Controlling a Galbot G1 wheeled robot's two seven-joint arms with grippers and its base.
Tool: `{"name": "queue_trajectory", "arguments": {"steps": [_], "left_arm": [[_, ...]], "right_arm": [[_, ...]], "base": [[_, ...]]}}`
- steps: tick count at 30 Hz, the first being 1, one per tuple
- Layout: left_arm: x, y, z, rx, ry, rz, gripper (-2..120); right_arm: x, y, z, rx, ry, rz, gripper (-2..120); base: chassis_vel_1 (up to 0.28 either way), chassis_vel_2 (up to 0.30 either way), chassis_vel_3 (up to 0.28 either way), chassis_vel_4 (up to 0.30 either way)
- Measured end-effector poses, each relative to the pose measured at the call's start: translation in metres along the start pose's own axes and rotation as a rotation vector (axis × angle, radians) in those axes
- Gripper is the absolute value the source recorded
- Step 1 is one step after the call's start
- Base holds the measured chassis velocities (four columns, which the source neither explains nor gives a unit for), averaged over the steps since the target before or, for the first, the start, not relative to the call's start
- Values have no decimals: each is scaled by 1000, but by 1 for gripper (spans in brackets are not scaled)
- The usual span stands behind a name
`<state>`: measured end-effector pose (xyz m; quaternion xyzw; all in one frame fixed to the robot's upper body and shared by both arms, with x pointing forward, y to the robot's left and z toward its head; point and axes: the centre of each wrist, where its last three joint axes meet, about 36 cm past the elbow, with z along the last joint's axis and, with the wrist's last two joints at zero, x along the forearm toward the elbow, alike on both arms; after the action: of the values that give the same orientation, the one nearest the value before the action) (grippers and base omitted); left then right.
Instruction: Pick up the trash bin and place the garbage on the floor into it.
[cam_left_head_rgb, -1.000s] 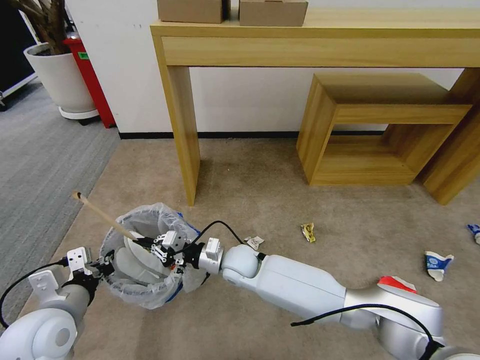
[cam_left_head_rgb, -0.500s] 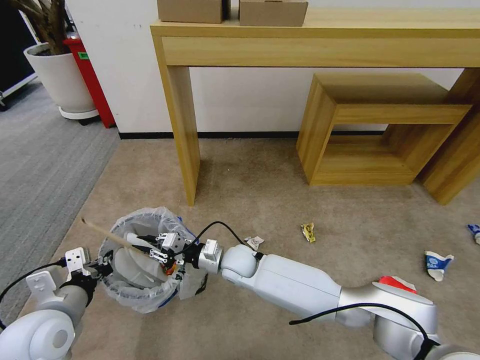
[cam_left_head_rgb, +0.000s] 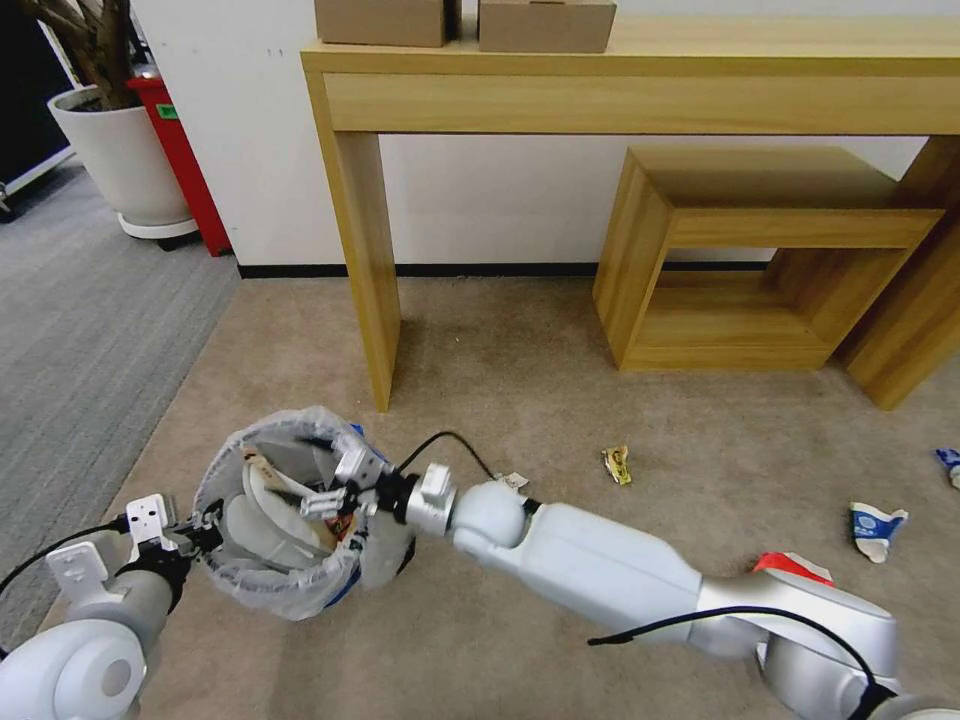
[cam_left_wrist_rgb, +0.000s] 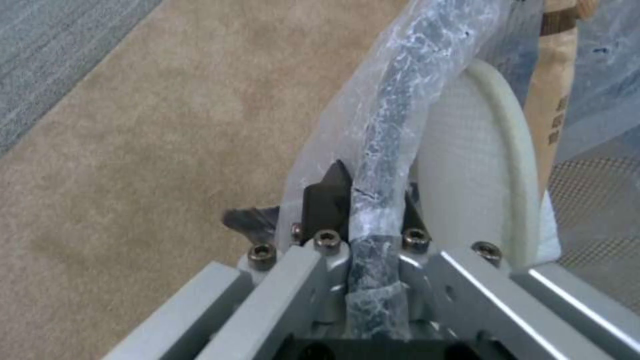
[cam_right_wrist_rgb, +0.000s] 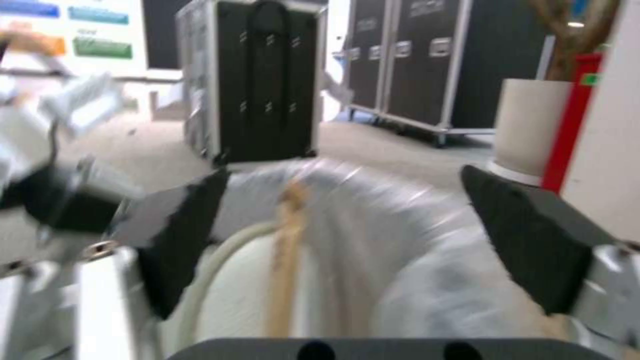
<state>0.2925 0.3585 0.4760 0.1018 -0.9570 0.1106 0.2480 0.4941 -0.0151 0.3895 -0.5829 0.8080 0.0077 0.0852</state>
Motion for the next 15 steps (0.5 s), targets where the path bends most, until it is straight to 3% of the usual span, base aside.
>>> {"name": "queue_trajectory", "arguments": {"steps": [3,9,11,15], "left_arm": [[-3,3,1,-6,9,-9,0],[-6,5,2,-11,14,-16,0],[-4,4,4,-20,16,-13,0],[-2,1,3,-26,11,1,0]], "right_arm": [[24,-13,-19,-32,-40,66,100],[57,-24,-41,-74,-86,151,100],[92,-41,-71,-94,-147,297,100],[128,-54,-97,-82,-188,431,100]], "base": [[0,0,0,0],[0,0,0,0],[0,0,0,0],[0,0,0,0]]}}
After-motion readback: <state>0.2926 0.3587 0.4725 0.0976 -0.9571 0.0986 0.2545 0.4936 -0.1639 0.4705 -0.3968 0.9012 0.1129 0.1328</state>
